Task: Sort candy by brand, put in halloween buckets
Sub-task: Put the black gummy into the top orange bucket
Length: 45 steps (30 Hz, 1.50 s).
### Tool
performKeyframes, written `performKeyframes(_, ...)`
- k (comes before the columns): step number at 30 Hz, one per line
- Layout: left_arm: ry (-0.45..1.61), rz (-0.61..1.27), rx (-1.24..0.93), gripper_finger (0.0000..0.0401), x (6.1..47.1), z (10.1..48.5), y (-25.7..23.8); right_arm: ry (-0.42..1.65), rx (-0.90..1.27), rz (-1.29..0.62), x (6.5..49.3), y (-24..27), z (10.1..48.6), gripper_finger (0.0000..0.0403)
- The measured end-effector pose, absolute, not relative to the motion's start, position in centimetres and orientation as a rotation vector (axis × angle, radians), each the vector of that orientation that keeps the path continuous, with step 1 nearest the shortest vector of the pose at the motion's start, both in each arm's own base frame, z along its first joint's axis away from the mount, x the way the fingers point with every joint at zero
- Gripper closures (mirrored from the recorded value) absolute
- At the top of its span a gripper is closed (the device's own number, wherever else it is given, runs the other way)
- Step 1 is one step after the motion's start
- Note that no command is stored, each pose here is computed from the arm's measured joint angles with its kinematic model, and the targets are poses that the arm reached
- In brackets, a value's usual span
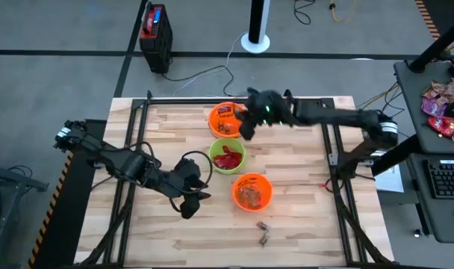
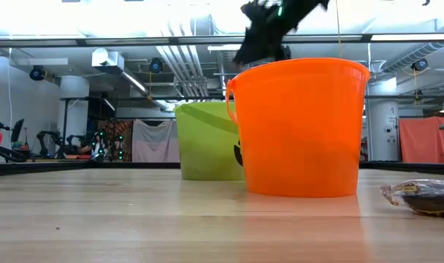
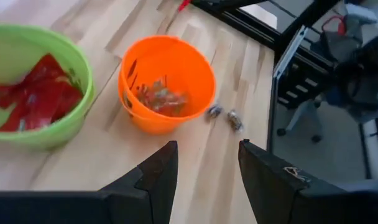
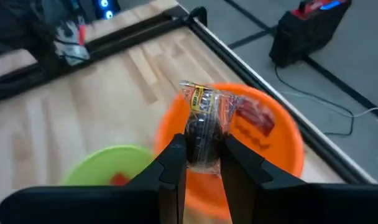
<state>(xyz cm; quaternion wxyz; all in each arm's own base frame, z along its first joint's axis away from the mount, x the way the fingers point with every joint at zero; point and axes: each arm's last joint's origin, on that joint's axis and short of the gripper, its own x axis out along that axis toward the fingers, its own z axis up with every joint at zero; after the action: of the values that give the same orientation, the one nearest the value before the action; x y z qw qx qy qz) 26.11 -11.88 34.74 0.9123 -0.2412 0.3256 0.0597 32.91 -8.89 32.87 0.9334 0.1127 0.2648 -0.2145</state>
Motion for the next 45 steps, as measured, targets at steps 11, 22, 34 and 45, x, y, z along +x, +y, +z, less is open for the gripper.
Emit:
performKeyframes(11,0.962,0.343,-0.869,0.0248,23.6,35.4,-11.2,0.725,0.252,-0.358,34.7,-14.3,27.1,0.0334)
performKeyframes(22,0.976,0.389,-0.884,0.0248,23.4,35.7,-10.7,0.752,0.346,-0.333,34.5,-16.0,25.8,0.0242)
performKeyframes(34,0.864,0.484,-0.812,0.0248,27.0,32.2,-14.6,1.028,0.672,0.075,29.7,-6.4,39.6,0.0215)
performKeyframes(45,0.788,0.299,-0.774,0.0248,34.7,26.3,-21.4,1.579,0.654,-0.025,22.1,15.0,38.5,0.0247)
